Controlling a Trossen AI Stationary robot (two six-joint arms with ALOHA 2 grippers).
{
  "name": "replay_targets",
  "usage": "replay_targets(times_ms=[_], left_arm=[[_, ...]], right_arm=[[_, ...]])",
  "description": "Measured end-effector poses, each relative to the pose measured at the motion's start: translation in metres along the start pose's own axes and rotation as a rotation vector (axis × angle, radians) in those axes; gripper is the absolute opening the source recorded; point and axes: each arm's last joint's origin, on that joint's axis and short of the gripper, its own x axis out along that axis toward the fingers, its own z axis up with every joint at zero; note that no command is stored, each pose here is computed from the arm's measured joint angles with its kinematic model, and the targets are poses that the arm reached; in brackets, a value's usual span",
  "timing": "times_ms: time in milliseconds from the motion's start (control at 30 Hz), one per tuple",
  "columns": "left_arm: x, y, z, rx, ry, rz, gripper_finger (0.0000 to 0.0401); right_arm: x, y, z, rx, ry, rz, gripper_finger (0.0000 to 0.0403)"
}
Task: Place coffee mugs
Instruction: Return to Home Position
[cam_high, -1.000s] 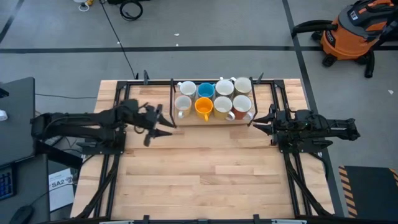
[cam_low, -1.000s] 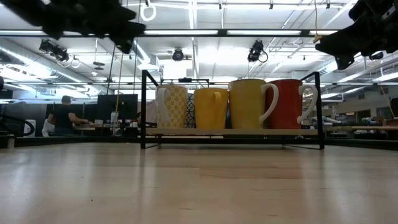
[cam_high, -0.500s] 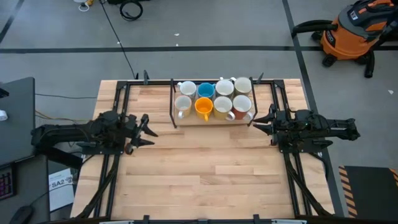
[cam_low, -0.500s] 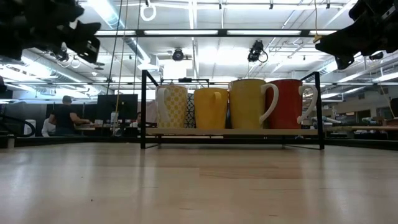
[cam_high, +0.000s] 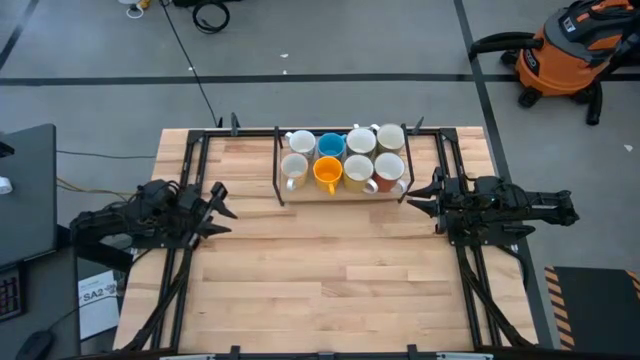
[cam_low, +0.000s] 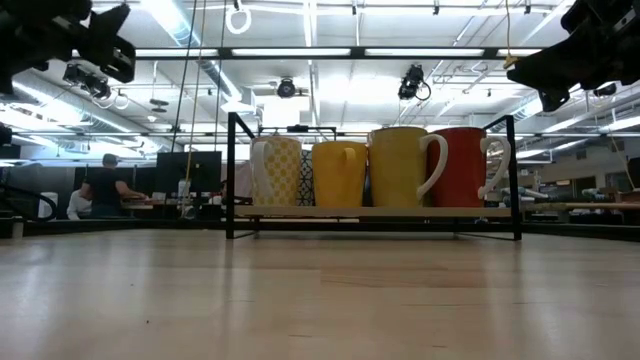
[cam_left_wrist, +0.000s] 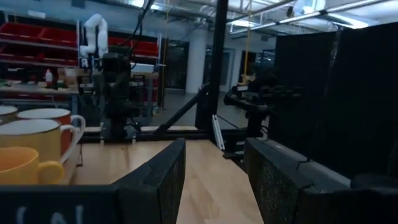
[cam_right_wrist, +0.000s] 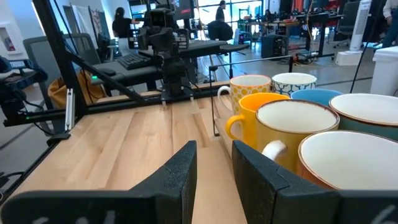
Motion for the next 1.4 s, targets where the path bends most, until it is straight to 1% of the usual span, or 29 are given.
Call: replay_targets(times_ms=[67, 133, 367, 433, 500, 533, 633, 833, 1033, 1400], left_arm=[[0.0, -0.001, 0.001, 0.004, -0.018, -0.023, 0.0172], [0.0, -0.001, 0.005, 0.034, -0.048, -0.026, 0.0172], [0.0, 0.001, 0.006, 0.065, -0.065, 0.046, 0.0172], [0.0, 0.002, 0.004, 0.098, -0.133, 0.051, 0.0172], [0.0, 0.003, -0.004, 0.088, -0.24, 0.029, 0.0172], [0.0, 0.002, -0.003, 0.078, -0.254, 0.021, 0.0172], [-0.001, 0.002, -0.002, 0.099, -0.27, 0.021, 0.0172], [0.001, 0.004, -0.008, 0.066, -0.206, 0.024, 0.0172], [0.0, 0.003, -0.005, 0.076, -0.232, 0.025, 0.0172], [0.0, 0.003, -0.006, 0.076, -0.232, 0.028, 0.0172]], right_arm=[[0.0, 0.0, 0.0, 0.0, 0.0, 0.001, 0.0107], [0.0, 0.0, 0.0, 0.0, 0.0, 0.0, 0.0107], [0.0, 0.0, 0.0, 0.0, 0.0, 0.004, 0.0107], [0.0, 0.0, 0.0, 0.0, 0.0, 0.004, 0.0107], [0.0, 0.0, 0.0, 0.0, 0.0, 0.004, 0.0107], [0.0, 0.0, 0.0, 0.0, 0.0, 0.004, 0.0107], [0.0, 0.0, 0.0, 0.0, 0.0, 0.004, 0.0107], [0.0, 0.0, 0.0, 0.0, 0.001, 0.004, 0.0107], [0.0, 0.0, 0.0, 0.0, 0.0, 0.004, 0.0107], [0.0, 0.0, 0.0, 0.0, 0.001, 0.004, 0.0107]])
